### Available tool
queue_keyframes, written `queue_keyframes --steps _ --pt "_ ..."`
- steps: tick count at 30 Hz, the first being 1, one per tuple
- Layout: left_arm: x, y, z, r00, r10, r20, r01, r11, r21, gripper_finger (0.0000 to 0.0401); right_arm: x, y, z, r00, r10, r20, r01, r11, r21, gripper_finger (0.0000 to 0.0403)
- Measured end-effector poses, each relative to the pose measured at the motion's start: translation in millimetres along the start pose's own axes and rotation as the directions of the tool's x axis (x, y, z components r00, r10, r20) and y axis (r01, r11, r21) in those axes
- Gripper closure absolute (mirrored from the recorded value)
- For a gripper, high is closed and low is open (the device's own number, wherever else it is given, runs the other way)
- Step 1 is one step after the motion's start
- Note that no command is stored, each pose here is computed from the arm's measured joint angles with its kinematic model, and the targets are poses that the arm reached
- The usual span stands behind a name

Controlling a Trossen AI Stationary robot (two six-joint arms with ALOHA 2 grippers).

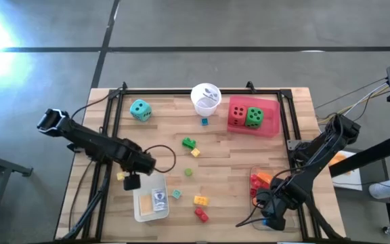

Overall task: Pick & Place Toys
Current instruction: Put the light yellow game piece into the transparent bin

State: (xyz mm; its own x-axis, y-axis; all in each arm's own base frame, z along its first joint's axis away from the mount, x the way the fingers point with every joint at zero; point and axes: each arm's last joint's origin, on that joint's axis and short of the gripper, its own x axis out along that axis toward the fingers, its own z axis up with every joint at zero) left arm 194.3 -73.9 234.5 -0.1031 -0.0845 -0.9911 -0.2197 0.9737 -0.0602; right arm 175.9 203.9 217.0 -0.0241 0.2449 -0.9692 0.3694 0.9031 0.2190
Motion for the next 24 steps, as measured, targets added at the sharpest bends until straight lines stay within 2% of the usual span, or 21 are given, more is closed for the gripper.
queue_keyframes --steps 6,10,17,21,24 --pt "4 9 -29 1.000 -0.019 0.024 0.022 0.991 -0.133 0.0106 0 0 0 1.000 0.000 0.003 0.000 1.000 0.000 0.0069" --pt "14 8 -47 0.999 -0.034 -0.002 0.033 0.982 -0.185 0.0106 0 0 0 1.000 0.001 0.003 -0.001 1.000 0.000 0.0069" --pt "40 -9 -64 1.000 -0.021 -0.022 0.016 0.984 -0.177 0.0107 0 0 0 1.000 0.003 0.004 -0.003 1.000 0.014 0.0069" --pt "52 -10 -74 0.999 0.020 -0.040 -0.027 0.982 -0.190 0.0107 0 0 1 1.000 0.005 0.005 -0.005 1.000 0.020 0.0069" --pt "62 -11 -75 1.000 0.002 -0.025 -0.007 0.985 -0.175 0.0107 0 0 1 1.000 0.005 0.005 -0.006 1.000 0.021 0.0069"
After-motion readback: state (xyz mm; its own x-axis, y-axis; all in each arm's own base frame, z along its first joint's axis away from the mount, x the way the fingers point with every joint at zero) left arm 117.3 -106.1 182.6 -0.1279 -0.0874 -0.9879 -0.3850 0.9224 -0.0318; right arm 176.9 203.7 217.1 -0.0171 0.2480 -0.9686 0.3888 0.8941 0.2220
